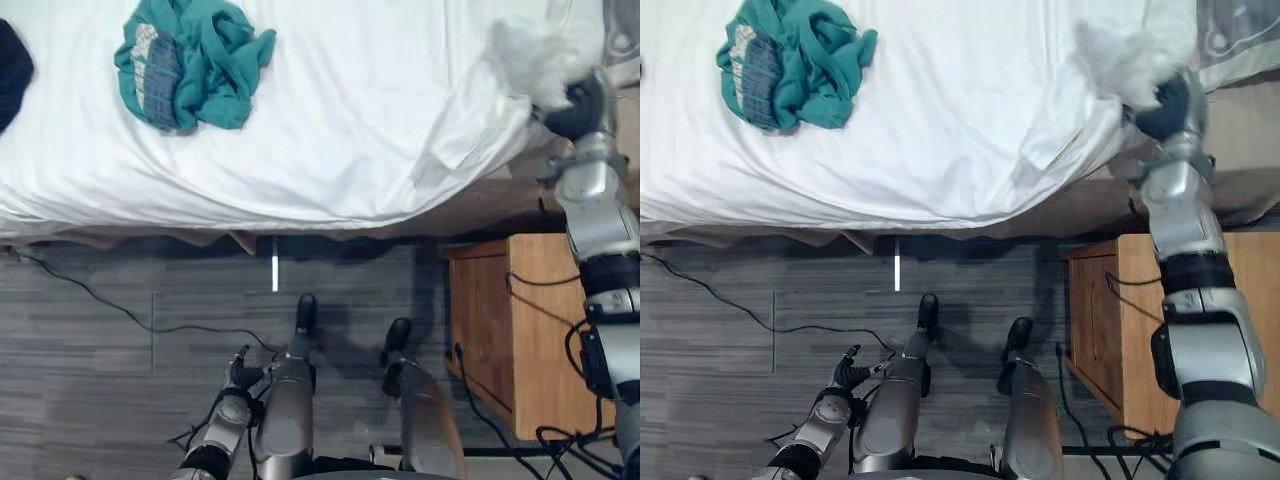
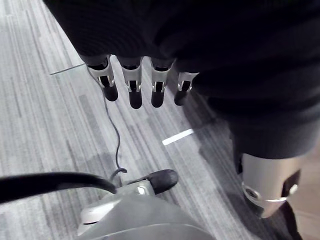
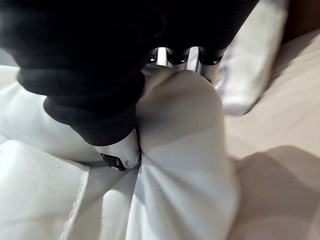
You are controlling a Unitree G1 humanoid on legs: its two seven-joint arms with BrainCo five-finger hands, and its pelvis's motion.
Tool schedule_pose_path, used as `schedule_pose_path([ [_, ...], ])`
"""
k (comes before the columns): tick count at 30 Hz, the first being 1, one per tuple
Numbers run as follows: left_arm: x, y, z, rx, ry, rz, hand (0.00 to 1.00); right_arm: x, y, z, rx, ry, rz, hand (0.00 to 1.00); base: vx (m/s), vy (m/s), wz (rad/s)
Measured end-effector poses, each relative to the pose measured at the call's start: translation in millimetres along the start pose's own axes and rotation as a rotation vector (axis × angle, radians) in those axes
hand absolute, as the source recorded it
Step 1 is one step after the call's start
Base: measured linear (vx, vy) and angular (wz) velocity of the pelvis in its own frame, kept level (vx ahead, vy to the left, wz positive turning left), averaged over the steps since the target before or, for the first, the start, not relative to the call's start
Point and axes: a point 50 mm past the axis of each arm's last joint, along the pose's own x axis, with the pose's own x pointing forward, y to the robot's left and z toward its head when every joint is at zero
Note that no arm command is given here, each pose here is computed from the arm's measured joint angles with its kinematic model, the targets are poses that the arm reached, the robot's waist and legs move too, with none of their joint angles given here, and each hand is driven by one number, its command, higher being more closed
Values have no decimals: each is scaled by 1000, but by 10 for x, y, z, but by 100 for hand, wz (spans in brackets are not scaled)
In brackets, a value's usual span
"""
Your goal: Tidy the bed and pick cloth on bed and put in laundry
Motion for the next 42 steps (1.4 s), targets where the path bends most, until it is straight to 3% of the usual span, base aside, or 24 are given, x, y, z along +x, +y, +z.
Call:
schedule_pose_path([
  [5,-56,-50,-135,-1,40,-59,0,-544,160,-884,184,400,-30,0,40,21,7],
  [9,-149,-42,-403,-19,141,-63,0,-1216,42,-1628,272,770,-137,0,53,22,-15],
  [15,-230,-86,-608,-54,237,-68,0,-1644,-299,-1982,370,951,-388,0,-24,5,-37],
  [16,-248,-92,-642,-53,248,-70,0,-1688,-331,-2002,368,962,-414,100,-67,-6,-23],
  [20,-281,-156,-670,-62,263,-84,0,-1454,-462,-1763,368,811,-456,100,-46,-4,-3],
  [24,-292,-163,-683,-62,266,-86,0,-1086,-310,-1362,299,603,-324,100,0,-6,2],
  [29,-281,-139,-678,-58,261,-81,0,-402,-175,-565,311,271,-196,100,37,-12,3],
  [36,-192,-80,-524,-102,210,-38,0,250,-478,786,401,-179,-229,100,13,-20,26],
  [42,-29,-76,-145,-141,105,-8,0,367,-334,600,323,-60,-178,100,5,-35,31],
])
